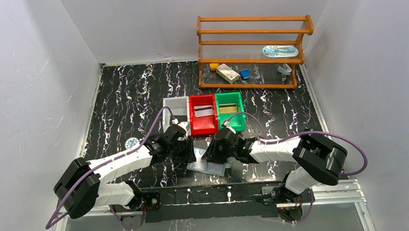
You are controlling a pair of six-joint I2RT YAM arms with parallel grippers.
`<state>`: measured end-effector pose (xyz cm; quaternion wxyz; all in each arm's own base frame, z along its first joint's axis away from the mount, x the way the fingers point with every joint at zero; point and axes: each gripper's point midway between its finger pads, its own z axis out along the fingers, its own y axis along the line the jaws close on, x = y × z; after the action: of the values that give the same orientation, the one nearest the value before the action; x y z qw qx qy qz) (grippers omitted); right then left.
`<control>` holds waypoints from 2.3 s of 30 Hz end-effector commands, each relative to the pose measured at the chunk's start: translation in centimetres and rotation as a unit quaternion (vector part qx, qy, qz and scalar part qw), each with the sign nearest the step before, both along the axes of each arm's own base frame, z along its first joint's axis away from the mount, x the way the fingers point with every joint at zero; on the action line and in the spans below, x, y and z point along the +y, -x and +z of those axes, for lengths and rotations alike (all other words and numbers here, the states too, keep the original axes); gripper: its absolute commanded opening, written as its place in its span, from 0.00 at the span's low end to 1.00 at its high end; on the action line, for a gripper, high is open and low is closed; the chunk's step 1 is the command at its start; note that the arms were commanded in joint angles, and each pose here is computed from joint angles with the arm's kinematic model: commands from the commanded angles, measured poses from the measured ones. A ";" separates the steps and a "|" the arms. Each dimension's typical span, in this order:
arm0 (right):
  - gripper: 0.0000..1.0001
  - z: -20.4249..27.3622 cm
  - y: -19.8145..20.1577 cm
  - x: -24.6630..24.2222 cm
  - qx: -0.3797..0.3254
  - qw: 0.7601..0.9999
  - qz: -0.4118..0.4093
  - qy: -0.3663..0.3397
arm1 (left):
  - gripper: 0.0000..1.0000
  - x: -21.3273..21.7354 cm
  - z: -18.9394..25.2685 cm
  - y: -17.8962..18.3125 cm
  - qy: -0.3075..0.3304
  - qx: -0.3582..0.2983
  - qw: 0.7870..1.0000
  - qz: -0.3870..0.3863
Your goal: Take the credit cards out of the card holder
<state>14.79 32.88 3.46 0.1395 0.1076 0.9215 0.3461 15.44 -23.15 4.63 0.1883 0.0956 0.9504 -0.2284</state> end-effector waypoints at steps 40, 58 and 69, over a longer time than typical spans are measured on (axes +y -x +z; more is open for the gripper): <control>0.35 -1.4 0.1 -0.5 -0.001 0.999 -0.018 -0.028 | 0.26 -1.3 -2.6 1.3 0.006 0.054 0.998 -0.044; 0.14 1.4 0.6 0.1 -0.022 0.991 0.015 -0.129 | 0.24 0.6 -3.4 0.8 -0.045 0.049 0.998 -0.009; 0.26 1.0 1.2 -0.6 -0.012 0.990 0.031 -0.138 | 0.23 1.0 -4.0 0.7 -0.065 0.054 0.996 -0.007</control>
<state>13.54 32.04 3.40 0.1168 0.1039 0.8755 0.4572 15.32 -24.48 2.34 0.1463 0.1017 0.9566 -0.2305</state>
